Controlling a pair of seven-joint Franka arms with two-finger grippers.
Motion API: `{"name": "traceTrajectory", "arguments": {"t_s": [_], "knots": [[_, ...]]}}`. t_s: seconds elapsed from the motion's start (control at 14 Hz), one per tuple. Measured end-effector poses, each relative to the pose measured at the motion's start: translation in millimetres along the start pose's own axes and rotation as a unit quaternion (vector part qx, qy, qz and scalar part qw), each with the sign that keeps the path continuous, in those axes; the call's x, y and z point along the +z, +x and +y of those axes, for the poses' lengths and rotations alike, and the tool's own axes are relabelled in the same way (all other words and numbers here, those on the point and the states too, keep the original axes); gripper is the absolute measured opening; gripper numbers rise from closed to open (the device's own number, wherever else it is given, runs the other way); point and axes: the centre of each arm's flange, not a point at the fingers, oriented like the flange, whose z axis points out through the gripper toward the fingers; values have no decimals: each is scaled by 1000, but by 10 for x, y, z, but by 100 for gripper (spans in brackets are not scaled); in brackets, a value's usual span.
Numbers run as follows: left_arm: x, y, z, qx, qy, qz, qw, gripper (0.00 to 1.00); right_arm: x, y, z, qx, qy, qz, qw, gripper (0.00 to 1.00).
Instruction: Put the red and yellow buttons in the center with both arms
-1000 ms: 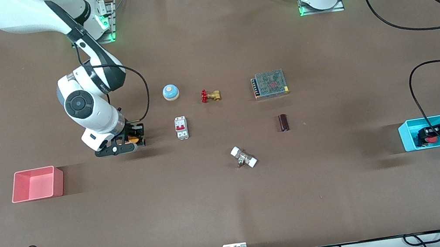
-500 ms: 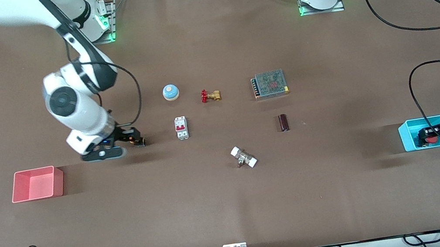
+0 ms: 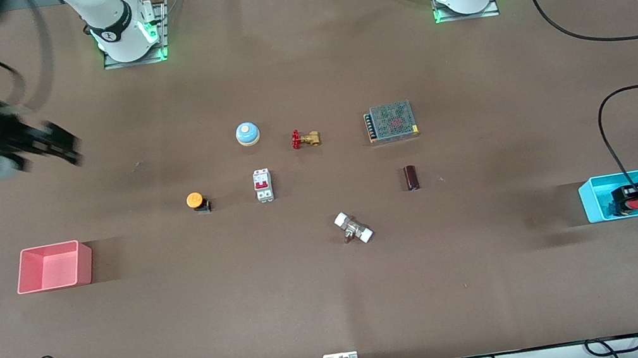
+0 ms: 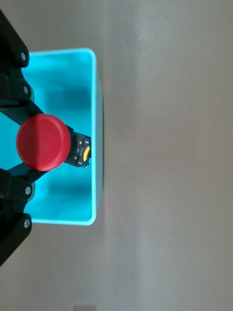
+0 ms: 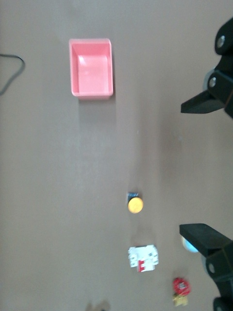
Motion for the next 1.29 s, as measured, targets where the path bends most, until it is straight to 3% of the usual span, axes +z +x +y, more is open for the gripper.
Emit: {"name": "traceTrajectory", "arguments": {"t_s": [0.29,0.5,0.93,1.07,1.29], "knots": [[-889,-209,413,7,-23,-47,999,34,-68,4,271,-2,-1,-7,1000,100],[-1291,-517,1095,1,-33,-91,995,34,61,41,285,-1,0,-24,1000,100],[-534,-922,2259,36,-20,-139,989,34,56,63,390,8,0,-33,999,100],[-381,-1003,2430,46,-18,-140,989,34,57,63,374,6,0,-34,999,100],[-187,-1066,2461,12,-14,-119,993,34,52,63,375,7,0,-33,999,100]]}}
